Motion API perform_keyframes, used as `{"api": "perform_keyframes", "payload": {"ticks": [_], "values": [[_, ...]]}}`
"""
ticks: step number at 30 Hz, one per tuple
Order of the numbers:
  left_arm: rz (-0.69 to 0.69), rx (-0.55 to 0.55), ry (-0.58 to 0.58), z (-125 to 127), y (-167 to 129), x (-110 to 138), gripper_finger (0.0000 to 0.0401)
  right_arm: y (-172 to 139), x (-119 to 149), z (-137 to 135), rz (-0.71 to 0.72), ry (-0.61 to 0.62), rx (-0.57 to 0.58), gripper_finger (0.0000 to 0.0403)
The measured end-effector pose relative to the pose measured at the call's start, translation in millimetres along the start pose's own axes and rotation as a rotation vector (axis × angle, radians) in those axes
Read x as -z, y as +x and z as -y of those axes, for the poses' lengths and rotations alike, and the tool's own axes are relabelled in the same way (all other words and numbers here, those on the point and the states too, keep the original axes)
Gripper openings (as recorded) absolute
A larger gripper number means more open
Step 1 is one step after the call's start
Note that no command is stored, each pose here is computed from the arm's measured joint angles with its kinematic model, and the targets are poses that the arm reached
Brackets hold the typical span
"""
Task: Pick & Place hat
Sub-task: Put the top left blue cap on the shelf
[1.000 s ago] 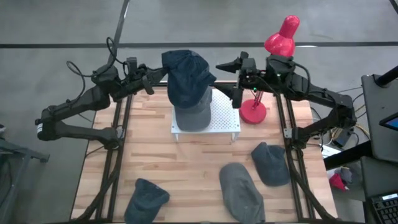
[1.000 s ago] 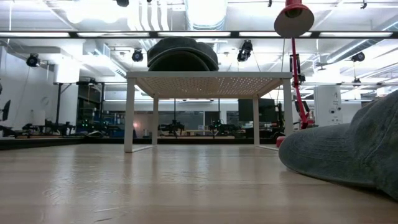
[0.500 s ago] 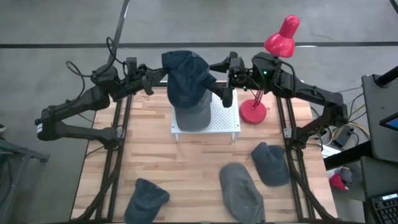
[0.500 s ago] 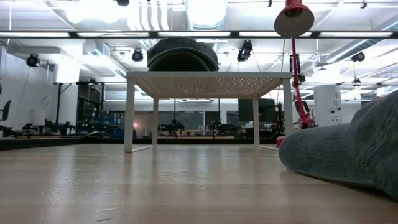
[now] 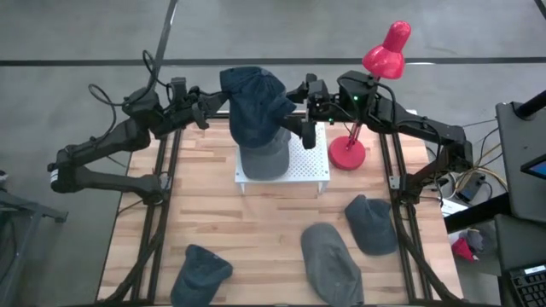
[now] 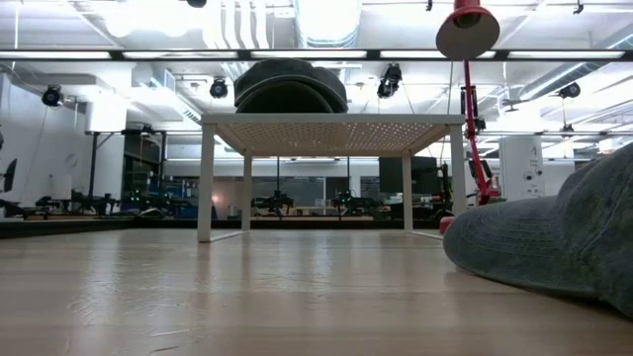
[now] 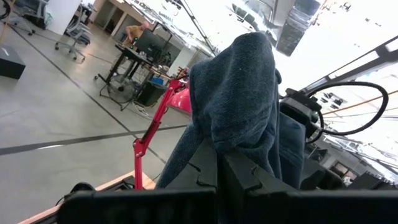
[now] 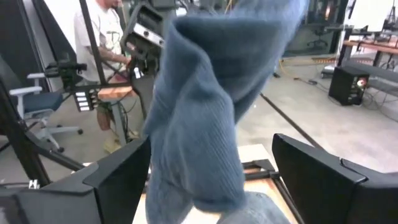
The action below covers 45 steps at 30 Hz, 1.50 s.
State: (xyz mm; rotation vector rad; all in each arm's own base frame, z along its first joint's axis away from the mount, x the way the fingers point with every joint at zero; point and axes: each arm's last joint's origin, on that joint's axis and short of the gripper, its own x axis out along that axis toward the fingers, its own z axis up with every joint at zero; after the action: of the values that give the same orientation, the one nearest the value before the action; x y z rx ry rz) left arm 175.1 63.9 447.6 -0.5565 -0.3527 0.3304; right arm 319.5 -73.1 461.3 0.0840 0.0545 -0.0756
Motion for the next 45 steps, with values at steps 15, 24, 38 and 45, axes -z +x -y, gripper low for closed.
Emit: {"api": "perform_keyframes", "payload": {"ticks": [15,24,38,45], "values": [[0.01,0.007,-0.002,-1.4,9.0,3.3,0.0,-0.2,-4.6,-0.5,0.047,-0.012,-0.005,0.0262],[0.033,0.023,-0.003,0.1,9.1,1.1,0.0,-0.2,-4.8,-0.4,0.05,-0.012,0.003,0.0228],[0.053,0.035,0.018,1.2,9.0,-0.5,0.0,-0.1,-4.8,-0.5,0.051,-0.001,0.003,0.0237],[0.052,0.035,0.018,1.2,9.0,-0.5,0.0,-0.2,-4.9,-0.6,0.051,-0.001,0.003,0.0245]]}}
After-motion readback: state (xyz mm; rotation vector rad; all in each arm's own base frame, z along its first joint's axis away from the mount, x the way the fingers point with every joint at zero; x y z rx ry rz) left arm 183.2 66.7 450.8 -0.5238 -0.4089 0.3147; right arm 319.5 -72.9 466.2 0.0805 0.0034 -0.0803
